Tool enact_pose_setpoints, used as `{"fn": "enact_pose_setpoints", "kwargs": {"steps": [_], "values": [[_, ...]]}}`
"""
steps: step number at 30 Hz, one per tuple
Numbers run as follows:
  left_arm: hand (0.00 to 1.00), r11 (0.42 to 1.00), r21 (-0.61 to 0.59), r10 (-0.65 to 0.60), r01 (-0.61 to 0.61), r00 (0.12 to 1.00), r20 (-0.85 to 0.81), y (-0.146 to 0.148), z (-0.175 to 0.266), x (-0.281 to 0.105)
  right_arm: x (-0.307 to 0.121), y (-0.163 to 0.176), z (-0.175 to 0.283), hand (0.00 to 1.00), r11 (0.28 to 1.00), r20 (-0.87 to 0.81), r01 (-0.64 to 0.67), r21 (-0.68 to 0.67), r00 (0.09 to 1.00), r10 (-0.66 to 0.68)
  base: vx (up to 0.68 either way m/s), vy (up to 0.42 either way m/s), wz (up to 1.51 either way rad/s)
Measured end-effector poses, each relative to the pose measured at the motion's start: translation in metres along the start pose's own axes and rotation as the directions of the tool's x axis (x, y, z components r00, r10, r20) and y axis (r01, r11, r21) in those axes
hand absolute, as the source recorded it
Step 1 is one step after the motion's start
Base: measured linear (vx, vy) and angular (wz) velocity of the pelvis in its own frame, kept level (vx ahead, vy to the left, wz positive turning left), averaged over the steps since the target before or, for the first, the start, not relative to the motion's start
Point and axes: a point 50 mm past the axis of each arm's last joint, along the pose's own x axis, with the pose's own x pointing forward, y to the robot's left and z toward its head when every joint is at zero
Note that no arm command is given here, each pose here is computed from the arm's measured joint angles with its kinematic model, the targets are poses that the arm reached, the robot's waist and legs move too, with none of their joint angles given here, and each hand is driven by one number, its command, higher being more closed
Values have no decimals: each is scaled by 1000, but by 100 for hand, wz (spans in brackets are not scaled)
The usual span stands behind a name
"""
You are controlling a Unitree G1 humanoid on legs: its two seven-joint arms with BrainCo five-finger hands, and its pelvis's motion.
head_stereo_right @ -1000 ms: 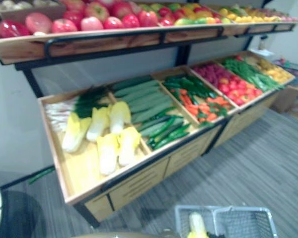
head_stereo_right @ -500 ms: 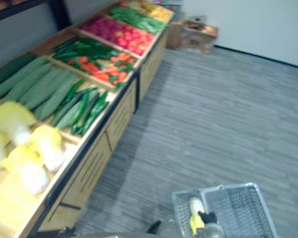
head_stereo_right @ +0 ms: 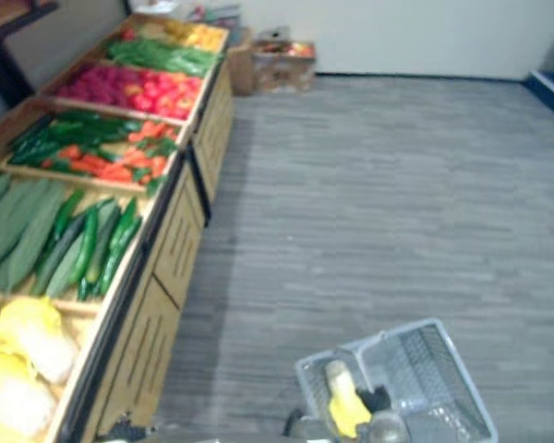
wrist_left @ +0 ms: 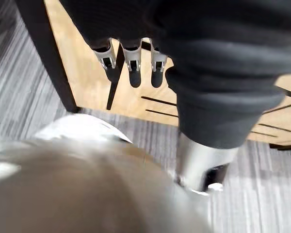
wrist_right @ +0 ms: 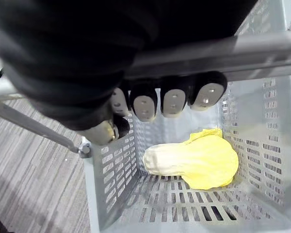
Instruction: Pick vegetable in the basket
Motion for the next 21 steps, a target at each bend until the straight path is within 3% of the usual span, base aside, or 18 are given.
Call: {"fn": "enact_pose_setpoints", "kwargs": {"steps": [7, 21], "values": [[0, 1000, -11, 12, -12, 1000, -25, -5, -13, -5, 2, 2, 8, 100, 999, 32, -19, -40, 999, 20, 94, 214, -105], [0, 994, 106, 0, -2, 1000, 18, 2, -1, 0, 4, 5, 30, 100, 1000, 113, -4, -11, 994, 5, 163, 120, -22]]}}
